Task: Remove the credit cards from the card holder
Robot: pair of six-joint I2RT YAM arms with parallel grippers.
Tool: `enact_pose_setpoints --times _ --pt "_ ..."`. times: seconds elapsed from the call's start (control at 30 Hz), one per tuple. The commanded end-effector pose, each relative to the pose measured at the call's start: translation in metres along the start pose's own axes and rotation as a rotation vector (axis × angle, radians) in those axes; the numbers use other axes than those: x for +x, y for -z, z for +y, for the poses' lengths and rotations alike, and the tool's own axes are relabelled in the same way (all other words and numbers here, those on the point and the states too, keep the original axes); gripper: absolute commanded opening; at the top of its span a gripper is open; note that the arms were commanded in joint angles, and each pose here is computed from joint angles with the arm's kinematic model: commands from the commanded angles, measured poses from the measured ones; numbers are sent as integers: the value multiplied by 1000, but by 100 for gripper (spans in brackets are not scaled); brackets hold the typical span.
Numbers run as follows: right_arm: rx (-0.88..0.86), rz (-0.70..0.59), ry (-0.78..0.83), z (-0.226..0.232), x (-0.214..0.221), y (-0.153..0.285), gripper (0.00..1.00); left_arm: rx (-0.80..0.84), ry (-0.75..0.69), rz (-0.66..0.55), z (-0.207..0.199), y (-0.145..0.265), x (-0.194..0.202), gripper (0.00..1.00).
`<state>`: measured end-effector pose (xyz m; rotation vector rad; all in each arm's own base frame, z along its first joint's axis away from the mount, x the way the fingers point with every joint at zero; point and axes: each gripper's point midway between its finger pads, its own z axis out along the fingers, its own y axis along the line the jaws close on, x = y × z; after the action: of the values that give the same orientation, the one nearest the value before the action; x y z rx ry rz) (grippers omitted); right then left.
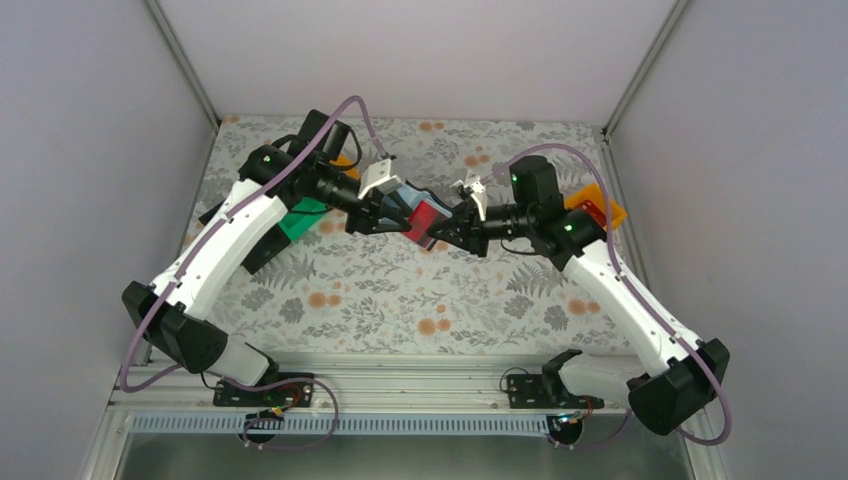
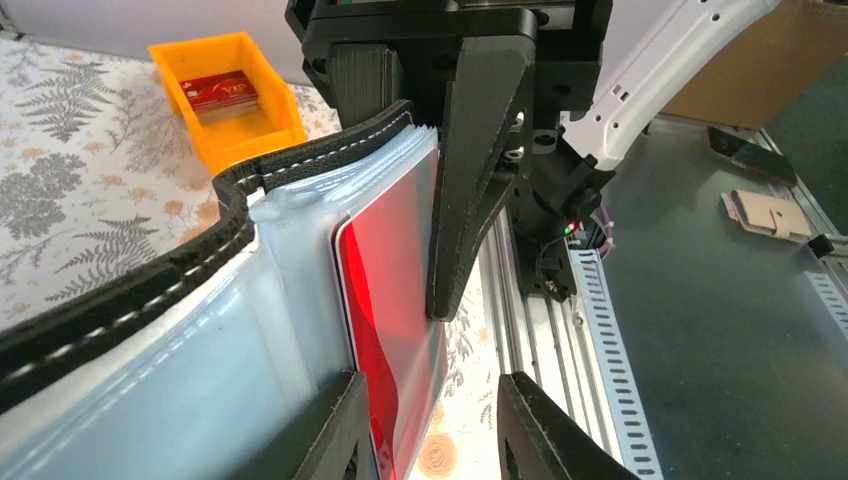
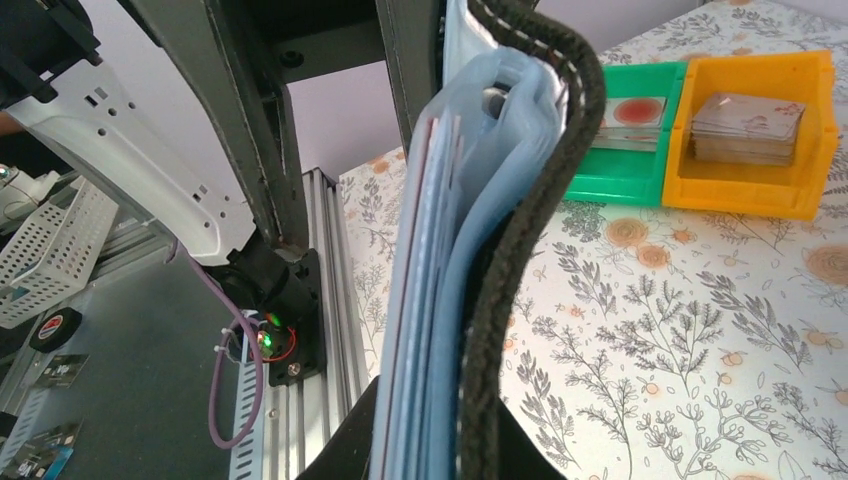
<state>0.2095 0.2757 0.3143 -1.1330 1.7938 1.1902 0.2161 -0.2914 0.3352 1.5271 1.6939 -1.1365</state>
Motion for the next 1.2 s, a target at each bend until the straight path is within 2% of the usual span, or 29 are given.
enact_pose_setpoints --times 0.0,0.07,0.2,0.33,0.57,0.7,0.77,0.93,1.17 --pt "-130 -179 289 48 -66 21 15 45 31 15 1 -23 7 35" --pt "-135 -171 284 47 -63 20 15 55 21 -4 1 -29 -1 40" --pt "-124 -166 295 47 -60 21 14 41 2 -39 6 -31 -17 61" --pt "-112 -177 312 48 -60 23 15 -26 -12 -60 16 -29 -21 69" --pt "-96 -180 299 39 -56 23 14 63 44 -88 10 -41 -22 68" --pt "-88 -187 292 36 -54 25 14 192 104 -108 -1 -45 -27 47" --pt "-75 -187 283 32 -51 27 14 203 90 -105 -6 -41 -31 47" --pt "-60 -172 249 25 -42 29 14 3 16 -59 10 -15 -31 60" --pt "-107 -138 245 33 -34 30 17 -269 43 -22 52 36 -8 78"
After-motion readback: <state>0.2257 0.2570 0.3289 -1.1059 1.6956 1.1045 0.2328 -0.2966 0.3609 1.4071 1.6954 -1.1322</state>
